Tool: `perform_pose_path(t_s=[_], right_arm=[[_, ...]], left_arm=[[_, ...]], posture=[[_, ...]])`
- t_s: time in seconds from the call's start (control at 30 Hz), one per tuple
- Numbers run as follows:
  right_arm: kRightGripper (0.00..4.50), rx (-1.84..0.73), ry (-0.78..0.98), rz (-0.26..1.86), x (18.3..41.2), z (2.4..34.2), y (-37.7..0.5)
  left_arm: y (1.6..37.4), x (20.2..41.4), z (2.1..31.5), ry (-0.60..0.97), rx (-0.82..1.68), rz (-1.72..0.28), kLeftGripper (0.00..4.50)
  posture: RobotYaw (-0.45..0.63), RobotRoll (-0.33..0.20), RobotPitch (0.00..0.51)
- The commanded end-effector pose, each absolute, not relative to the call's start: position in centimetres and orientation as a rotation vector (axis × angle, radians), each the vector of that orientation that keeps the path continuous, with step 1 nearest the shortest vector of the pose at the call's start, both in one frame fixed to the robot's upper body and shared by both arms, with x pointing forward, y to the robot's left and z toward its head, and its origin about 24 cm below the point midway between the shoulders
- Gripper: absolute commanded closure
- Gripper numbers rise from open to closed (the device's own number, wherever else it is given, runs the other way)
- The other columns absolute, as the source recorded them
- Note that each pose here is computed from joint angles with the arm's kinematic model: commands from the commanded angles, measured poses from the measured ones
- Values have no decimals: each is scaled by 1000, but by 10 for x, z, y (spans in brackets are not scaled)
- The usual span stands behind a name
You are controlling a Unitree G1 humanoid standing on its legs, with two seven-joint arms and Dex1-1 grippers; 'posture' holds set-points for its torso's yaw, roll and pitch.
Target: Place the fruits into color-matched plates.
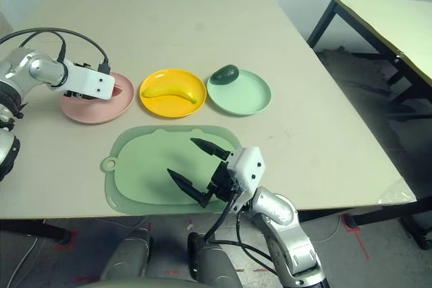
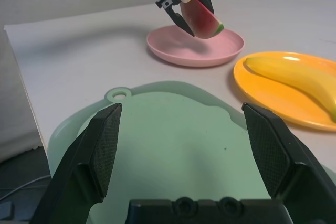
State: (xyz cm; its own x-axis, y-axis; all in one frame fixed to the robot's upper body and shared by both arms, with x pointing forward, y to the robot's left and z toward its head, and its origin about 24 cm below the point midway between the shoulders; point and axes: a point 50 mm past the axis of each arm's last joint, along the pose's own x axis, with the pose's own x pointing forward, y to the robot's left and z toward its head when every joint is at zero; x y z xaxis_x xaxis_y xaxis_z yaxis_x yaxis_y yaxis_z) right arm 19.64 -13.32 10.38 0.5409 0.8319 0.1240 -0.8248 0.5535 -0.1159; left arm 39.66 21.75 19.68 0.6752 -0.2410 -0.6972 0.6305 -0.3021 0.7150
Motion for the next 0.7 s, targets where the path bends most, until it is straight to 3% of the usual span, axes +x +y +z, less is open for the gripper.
perform_pose_path(t_s=[0.03, 0.07, 0.3, 0.53, 0.7], right_arm=[[0, -59, -157, 970, 194, 104, -136], [0, -60, -155, 968, 193, 103, -136], [0, -62, -147, 965, 193, 102, -136], [0, -72, -147, 958, 201, 104, -138], [0, -126, -147, 877, 220, 109, -151]], left_arm=[[219, 395, 186, 351, 1648, -900, 2282], [220, 395, 185, 356, 1648, -902, 2178], [220, 395, 186, 353, 1642, -904, 42], [224, 395, 204, 299, 1609, -878, 42], [226, 391, 221, 211, 1411, -888, 42]], posture=[[87, 0, 125], [87, 0, 124], [98, 0, 124], [113, 0, 124], [128, 0, 126]])
